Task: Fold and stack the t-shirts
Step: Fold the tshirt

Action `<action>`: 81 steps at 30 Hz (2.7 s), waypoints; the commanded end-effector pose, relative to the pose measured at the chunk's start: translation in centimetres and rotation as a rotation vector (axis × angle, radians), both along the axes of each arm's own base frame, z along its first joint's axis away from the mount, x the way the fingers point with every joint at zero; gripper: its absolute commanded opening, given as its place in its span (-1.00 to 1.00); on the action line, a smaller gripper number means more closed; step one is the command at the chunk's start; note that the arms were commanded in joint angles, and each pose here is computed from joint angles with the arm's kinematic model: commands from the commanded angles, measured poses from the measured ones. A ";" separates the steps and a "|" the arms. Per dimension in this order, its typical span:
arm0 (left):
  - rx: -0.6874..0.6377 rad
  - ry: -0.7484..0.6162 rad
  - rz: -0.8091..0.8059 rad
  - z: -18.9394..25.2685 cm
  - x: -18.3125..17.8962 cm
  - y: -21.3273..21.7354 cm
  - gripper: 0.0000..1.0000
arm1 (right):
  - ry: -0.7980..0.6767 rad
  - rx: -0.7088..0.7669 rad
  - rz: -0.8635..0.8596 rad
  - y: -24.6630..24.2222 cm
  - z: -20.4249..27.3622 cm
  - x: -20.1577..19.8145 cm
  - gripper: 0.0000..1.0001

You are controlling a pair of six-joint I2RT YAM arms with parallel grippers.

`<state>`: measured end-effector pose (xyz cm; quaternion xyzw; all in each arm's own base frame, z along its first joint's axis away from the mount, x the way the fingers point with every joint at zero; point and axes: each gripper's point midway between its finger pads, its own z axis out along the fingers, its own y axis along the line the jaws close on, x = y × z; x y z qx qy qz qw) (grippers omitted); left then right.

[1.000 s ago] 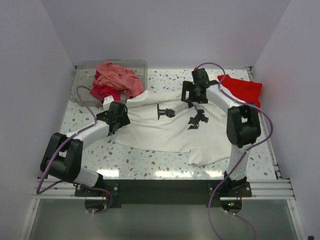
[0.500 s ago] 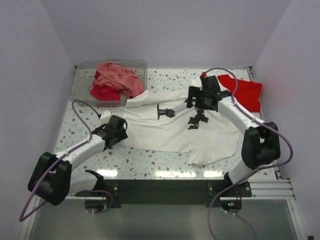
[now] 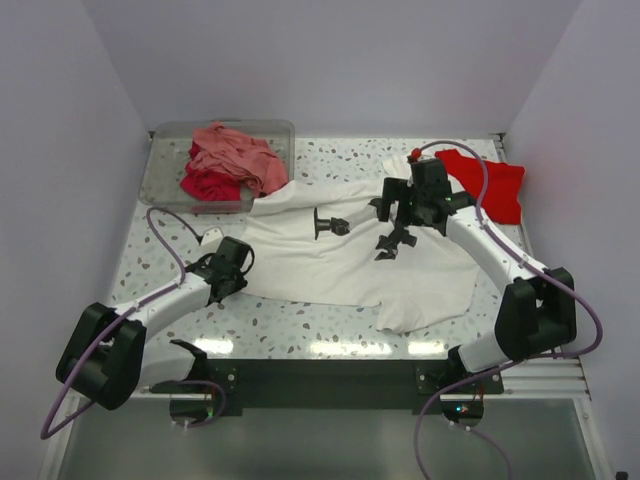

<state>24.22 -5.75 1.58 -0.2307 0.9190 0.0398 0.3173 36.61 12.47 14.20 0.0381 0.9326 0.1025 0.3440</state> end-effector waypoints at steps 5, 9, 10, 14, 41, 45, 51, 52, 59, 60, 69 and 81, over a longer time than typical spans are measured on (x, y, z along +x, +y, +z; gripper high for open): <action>-0.022 -0.041 0.013 0.6 0.3 -0.1 -0.49 | -0.020 -0.014 -0.006 -0.8 0.8 -0.9 0.96; -0.027 -0.058 0.010 1.2 0.3 -0.1 -0.51 | -0.014 -0.028 -0.011 -1.2 0.8 -1.7 0.96; -0.026 -0.060 0.010 1.4 0.4 -0.1 -0.51 | -0.008 -0.036 -0.014 -1.5 0.8 -2.1 0.96; -0.027 -0.070 -0.003 1.9 0.5 -0.2 -0.51 | -0.001 -0.058 -0.027 -2.4 0.5 -3.8 0.96; 0.011 -0.185 -0.068 6.6 4.4 -0.3 -1.00 | 0.291 -0.075 -0.095 -3.1 -9.6 -8.6 0.97; 0.024 -0.199 -0.050 6.9 5.7 0.2 -1.00 | 0.326 -0.092 -0.108 -3.1 -11.0 -8.1 0.96; 0.028 -0.234 -0.030 7.7 8.2 1.0 -1.00 | 0.363 -0.111 -0.121 -2.8 -12.6 -6.5 0.96; 0.027 -0.238 -0.029 7.8 8.5 1.1 -1.00 | 0.368 -0.112 -0.120 -2.7 -12.8 -6.2 0.96; -0.002 -0.239 0.016 7.2 11.5 3.2 -1.00 | 0.340 -0.096 -0.108 -0.8 -12.6 -0.8 0.94; -0.012 -0.257 0.019 7.6 12.3 3.4 -1.00 | 0.331 -0.094 -0.102 -0.6 -12.4 0.0 0.94; -0.054 -0.273 -0.064 8.3 14.6 1.8 -1.00 | 0.158 -0.109 -0.080 0.4 -4.6 3.1 0.88; -0.063 -0.275 -0.126 8.9 14.4 1.2 -1.00 | 0.191 -0.131 -0.165 -3.9 -4.4 -9.4 0.74</action>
